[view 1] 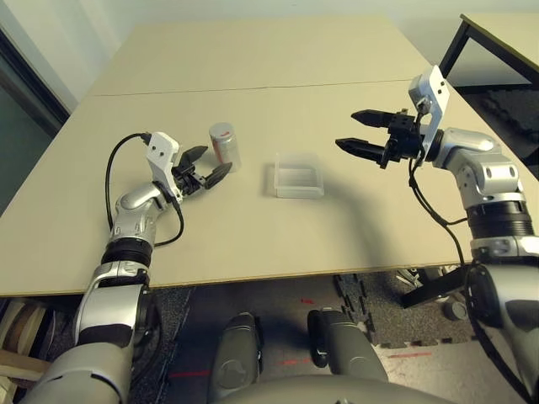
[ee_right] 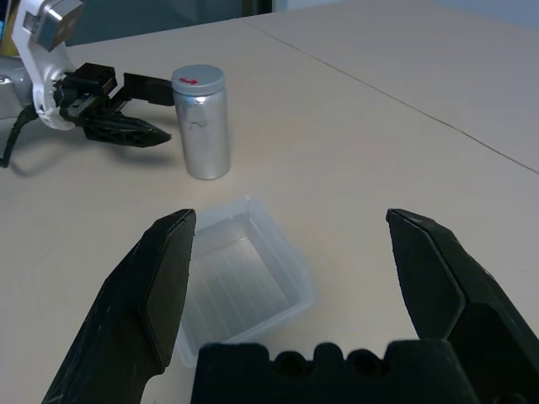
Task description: Pour the medicine from the bottle into the box.
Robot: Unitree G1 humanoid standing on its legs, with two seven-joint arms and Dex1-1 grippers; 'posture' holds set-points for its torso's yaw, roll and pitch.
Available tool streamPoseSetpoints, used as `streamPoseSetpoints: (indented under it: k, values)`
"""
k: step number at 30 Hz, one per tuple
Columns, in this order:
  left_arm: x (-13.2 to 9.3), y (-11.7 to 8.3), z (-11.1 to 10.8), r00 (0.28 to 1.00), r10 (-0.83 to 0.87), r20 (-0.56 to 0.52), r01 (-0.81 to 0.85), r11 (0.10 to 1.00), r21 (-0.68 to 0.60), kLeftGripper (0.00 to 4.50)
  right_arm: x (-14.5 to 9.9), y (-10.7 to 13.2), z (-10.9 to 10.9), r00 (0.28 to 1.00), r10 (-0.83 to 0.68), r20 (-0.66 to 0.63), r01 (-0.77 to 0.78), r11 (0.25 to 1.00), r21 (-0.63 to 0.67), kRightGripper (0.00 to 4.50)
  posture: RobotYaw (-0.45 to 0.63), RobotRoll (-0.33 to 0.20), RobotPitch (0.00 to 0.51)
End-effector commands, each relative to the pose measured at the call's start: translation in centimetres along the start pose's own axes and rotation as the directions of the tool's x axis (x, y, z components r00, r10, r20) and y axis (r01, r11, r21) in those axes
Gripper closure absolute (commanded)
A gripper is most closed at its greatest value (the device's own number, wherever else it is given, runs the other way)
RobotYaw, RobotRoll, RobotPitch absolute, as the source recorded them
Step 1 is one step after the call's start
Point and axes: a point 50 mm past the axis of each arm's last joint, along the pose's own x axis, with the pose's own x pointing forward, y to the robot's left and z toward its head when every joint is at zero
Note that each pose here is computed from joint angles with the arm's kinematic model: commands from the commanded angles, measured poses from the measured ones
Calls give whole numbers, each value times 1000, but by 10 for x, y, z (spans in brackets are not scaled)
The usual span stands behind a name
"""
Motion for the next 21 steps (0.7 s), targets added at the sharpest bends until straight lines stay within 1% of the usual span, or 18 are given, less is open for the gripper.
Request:
streamPoseSetpoints:
  k: [1, 10, 21]
  values:
    - [6, -2, -4, 1000, 0, -17, 0, 1000, 4, 23, 1, 4, 5, 1000, 20, -1, -20, 1000, -16, 0, -142, 0, 100]
    - [16, -5, -7, 999, 34, -9, -34, 999, -32, 23, -1, 7, 4, 1000, 28, -13, -28, 1000, -8, 0, -162, 0, 103]
    - [26, -5, -3, 998, 53, -15, -53, 998, -35, 23, -3, 11, 6, 999, 35, -16, -35, 999, -2, 0, -190, 0, 105]
